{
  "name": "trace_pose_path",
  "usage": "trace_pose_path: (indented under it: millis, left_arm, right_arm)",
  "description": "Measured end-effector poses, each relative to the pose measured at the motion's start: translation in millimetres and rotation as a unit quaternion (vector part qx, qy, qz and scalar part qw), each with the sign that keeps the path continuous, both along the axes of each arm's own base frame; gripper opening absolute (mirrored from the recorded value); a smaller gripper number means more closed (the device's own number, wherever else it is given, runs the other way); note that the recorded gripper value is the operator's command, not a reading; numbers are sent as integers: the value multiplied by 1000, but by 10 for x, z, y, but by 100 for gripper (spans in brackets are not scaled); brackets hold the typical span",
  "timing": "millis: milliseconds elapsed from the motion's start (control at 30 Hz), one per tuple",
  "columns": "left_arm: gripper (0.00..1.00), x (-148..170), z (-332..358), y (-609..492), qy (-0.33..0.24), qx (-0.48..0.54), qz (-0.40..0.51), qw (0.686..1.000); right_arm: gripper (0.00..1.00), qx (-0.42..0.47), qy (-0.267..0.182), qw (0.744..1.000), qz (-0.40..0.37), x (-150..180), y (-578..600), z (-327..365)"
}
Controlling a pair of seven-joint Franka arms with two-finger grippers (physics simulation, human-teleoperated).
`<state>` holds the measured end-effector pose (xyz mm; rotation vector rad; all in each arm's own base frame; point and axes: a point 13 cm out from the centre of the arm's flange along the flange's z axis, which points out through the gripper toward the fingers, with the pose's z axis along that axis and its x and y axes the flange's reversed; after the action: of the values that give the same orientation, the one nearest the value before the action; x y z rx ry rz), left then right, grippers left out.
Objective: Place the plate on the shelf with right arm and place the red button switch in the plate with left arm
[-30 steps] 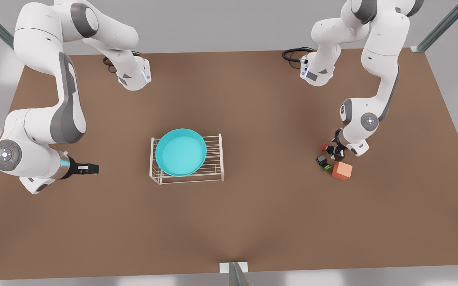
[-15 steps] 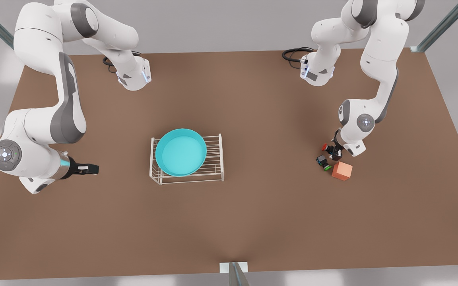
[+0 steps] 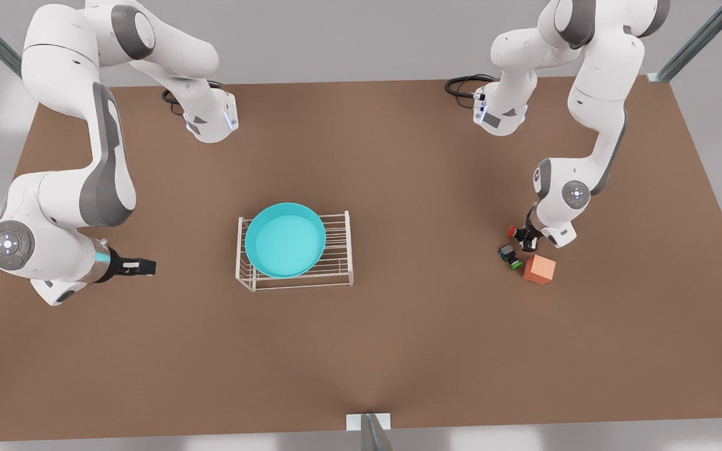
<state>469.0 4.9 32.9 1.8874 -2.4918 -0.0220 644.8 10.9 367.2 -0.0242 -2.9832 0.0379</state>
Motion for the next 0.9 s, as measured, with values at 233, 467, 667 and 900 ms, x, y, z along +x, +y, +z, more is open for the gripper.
trace_pose_path:
  millis: [233,467,667,900]
  left_arm:
    - [39,328,541,91,-36,10,-5,999]
    - [40,1276,2351,-957,-102,9,-99,990]
    - [40,945,2917,-3710,-81,-64,-232,967]
    - [40,1171,2965,-5572,-131,-162,-221,953]
  right_arm:
    - [100,0,0,1000,0,2,0,-1]
    - [100,0,0,1000,-1,2,0,-1]
    - [100,0,0,1000,-1,2,0,-1]
    - [100,0,0,1000,-1,2,0,-1]
